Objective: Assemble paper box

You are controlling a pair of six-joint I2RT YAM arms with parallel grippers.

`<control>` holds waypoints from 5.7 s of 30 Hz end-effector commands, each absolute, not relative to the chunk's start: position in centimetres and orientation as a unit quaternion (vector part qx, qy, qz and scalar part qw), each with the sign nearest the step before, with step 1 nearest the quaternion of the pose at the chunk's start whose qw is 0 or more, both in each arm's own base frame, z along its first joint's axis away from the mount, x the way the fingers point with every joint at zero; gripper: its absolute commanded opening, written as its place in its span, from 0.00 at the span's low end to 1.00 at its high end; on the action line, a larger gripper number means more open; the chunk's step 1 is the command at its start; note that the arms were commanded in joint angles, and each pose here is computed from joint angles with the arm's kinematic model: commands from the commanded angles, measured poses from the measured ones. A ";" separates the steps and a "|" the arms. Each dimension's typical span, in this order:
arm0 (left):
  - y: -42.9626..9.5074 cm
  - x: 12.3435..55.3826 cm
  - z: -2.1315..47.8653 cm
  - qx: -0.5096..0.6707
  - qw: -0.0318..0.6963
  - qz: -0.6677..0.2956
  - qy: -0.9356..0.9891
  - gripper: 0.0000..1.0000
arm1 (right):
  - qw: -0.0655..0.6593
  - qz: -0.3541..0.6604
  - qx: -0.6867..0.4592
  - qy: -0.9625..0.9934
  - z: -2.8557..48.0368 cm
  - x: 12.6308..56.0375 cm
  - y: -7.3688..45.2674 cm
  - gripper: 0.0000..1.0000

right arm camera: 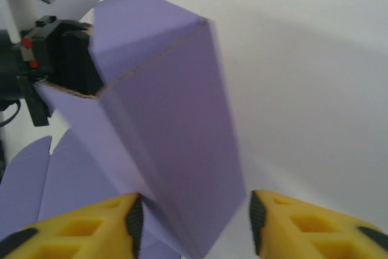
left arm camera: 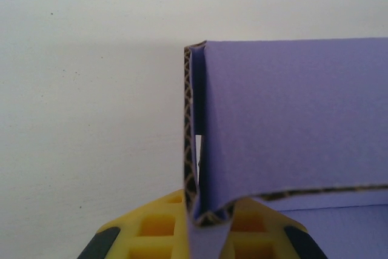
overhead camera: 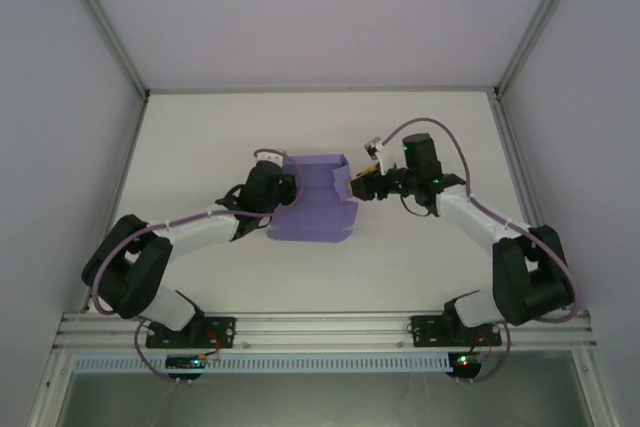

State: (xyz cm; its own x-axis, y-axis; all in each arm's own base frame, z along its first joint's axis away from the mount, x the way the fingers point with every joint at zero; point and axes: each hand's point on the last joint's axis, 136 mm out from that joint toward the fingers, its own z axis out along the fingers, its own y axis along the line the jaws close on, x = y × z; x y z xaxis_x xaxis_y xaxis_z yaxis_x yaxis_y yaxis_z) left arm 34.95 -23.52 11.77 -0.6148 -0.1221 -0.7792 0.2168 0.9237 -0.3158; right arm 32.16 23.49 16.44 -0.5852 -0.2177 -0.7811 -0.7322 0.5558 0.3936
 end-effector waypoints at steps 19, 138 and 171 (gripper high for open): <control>-24.3 34.6 12.5 0.041 0.437 -0.208 0.874 0.00 | 0.425 0.182 -0.164 0.871 15.8 37.0 24.1 0.50; -25.4 24.6 7.3 0.488 0.084 -0.040 0.868 0.00 | 0.384 0.150 0.017 0.911 16.3 27.8 9.1 0.99; -28.0 31.2 4.0 0.486 0.178 0.222 0.826 0.57 | 0.379 0.164 0.053 0.909 15.9 27.9 7.2 0.99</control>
State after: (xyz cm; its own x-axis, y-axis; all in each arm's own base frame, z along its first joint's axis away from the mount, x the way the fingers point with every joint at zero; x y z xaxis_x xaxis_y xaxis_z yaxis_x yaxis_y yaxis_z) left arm 32.65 -26.59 3.96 -0.4968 0.8672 -0.0336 0.6566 0.4009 0.6389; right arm 28.66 6.81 16.05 -0.6929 0.2102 -0.6897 -0.0191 0.9509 0.3090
